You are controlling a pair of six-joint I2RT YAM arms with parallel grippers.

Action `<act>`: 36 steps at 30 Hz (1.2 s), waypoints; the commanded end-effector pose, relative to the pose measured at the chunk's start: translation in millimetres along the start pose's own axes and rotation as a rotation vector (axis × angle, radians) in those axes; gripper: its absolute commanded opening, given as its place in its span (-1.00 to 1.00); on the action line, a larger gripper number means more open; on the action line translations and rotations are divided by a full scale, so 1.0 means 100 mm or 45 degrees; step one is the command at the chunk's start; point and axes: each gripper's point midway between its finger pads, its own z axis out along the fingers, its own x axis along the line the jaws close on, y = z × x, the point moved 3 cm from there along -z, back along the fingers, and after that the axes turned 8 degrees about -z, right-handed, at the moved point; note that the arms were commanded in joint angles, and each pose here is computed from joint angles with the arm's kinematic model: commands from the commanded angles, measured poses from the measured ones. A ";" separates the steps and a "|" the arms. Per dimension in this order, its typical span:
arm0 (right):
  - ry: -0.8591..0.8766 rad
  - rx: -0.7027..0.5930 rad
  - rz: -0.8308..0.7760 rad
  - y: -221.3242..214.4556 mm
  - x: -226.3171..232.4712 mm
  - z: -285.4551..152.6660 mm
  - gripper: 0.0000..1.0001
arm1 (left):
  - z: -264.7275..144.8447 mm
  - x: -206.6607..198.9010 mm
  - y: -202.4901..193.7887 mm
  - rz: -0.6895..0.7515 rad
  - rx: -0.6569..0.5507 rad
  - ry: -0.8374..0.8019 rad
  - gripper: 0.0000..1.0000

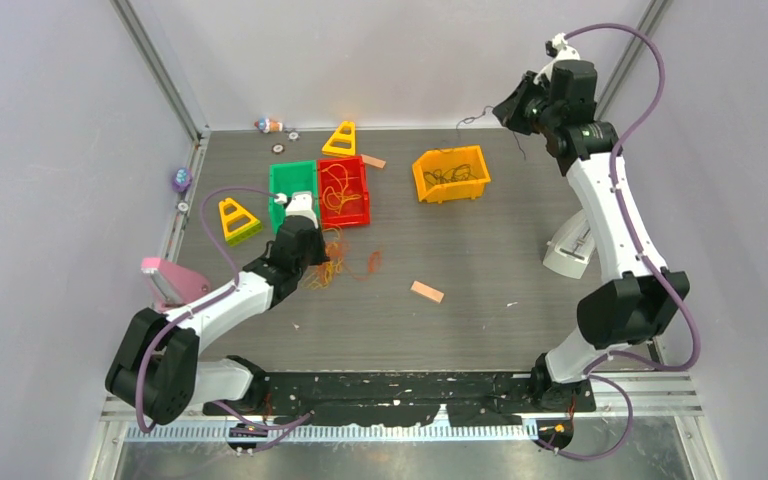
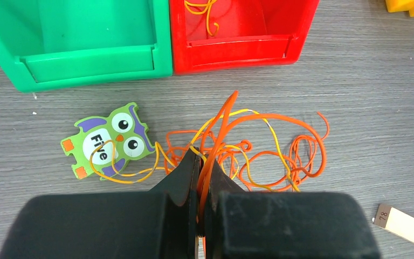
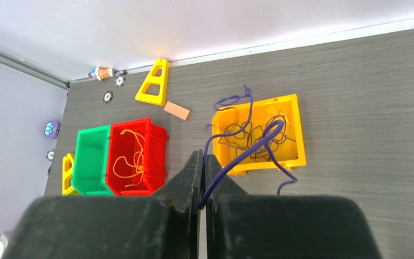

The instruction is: Untangle the cables

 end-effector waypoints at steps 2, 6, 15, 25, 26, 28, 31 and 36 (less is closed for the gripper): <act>0.026 0.003 -0.038 0.05 0.01 0.28 -0.89 | -0.04 -0.10 0.22 -0.025 -0.103 -0.059 -1.00; 0.012 0.091 -0.039 -0.19 -0.04 0.56 -0.89 | -0.04 -0.09 0.22 -0.020 -0.106 -0.054 -1.00; 0.026 0.260 -0.143 -0.66 0.07 0.95 -0.89 | -0.03 -0.09 0.22 -0.015 -0.106 -0.052 -1.00; 0.068 0.359 -0.205 -0.95 0.35 1.25 -0.89 | -0.05 -0.09 0.23 -0.016 -0.113 -0.053 -1.00; 0.066 0.368 -0.204 -0.98 0.34 1.30 -0.89 | -0.05 -0.09 0.23 -0.015 -0.112 -0.054 -1.00; 0.058 0.375 -0.208 -1.01 0.32 1.36 -0.89 | -0.05 -0.09 0.23 -0.015 -0.111 -0.054 -1.00; 0.030 0.398 -0.206 -1.10 0.23 1.45 -0.89 | -0.05 -0.09 0.24 -0.014 -0.113 -0.055 -1.00; 0.002 0.471 -0.094 -1.37 -0.11 1.55 -0.89 | -0.05 -0.09 0.23 -0.012 -0.111 -0.056 -1.00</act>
